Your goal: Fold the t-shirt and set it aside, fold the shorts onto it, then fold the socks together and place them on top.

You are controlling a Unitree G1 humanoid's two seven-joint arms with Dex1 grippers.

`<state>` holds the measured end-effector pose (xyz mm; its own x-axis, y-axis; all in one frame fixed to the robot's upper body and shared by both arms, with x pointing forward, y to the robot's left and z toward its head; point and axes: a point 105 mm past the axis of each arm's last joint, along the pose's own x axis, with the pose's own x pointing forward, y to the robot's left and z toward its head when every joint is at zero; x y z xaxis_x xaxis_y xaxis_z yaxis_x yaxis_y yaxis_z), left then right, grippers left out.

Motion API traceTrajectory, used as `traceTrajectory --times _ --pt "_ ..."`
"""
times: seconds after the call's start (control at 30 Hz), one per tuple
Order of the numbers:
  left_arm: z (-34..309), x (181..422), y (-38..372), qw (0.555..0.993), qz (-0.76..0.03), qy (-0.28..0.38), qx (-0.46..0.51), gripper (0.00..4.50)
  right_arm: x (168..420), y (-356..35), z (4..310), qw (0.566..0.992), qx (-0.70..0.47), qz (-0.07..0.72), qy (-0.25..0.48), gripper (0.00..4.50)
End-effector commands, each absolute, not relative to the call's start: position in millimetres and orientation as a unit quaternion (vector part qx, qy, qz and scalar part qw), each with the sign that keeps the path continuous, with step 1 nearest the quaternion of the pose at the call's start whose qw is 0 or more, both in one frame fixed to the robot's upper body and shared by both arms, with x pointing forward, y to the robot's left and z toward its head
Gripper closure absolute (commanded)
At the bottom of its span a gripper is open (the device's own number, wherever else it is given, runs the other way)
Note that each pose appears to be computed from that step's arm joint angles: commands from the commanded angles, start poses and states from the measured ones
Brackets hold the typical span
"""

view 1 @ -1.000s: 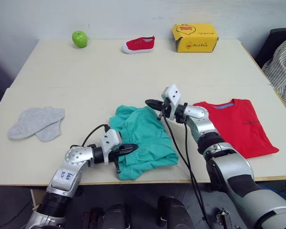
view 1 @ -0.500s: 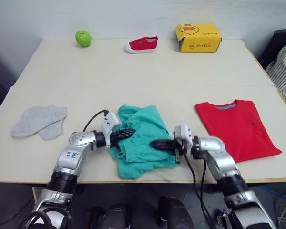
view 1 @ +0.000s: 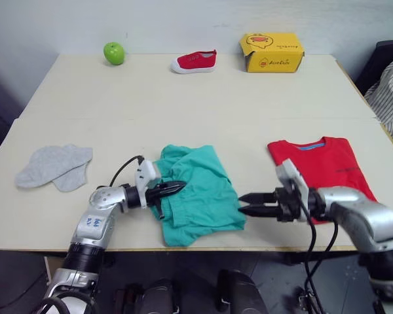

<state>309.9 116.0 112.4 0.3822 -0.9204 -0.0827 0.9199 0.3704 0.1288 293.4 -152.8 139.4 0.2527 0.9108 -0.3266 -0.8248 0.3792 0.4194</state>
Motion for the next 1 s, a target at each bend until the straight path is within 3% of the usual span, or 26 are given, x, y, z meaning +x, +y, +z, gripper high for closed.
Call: traceTrajectory --times 0.03,0.13,0.3,0.4,0.63,0.77,0.8,0.9,1.0 --pt "118 307 120 0.824 -0.556 -0.021 0.108 4.5 310 -150 133 0.78 0.147 0.51 0.332 1.04" --pt "111 308 121 0.83 -0.544 -0.017 0.119 4.5 321 -136 119 0.768 0.159 0.491 0.38 0.03" --pt "100 309 120 0.836 -0.534 -0.015 0.123 4.5 321 -92 116 0.724 0.171 0.537 0.399 0.01" --pt "94 308 120 0.835 -0.535 -0.011 0.126 4.5 319 -75 112 0.714 0.155 0.546 0.409 0.61" --pt "92 303 119 0.83 -0.546 -0.024 0.114 4.5 329 -53 126 0.721 0.192 0.548 0.379 3.16" --pt "97 297 120 0.823 -0.558 -0.032 0.096 4.5 317 -64 140 0.713 0.164 0.58 0.359 4.47" --pt "101 296 121 0.824 -0.56 -0.034 0.077 4.5 311 -68 144 0.706 0.158 0.588 0.362 4.47" --pt "115 286 120 0.813 -0.579 -0.041 0.043 3.94 301 -84 160 0.702 0.135 0.601 0.356 4.5" --pt "137 271 115 0.797 -0.6 -0.059 0.04 2.94 291 -114 190 0.711 0.107 0.609 0.333 4.5"
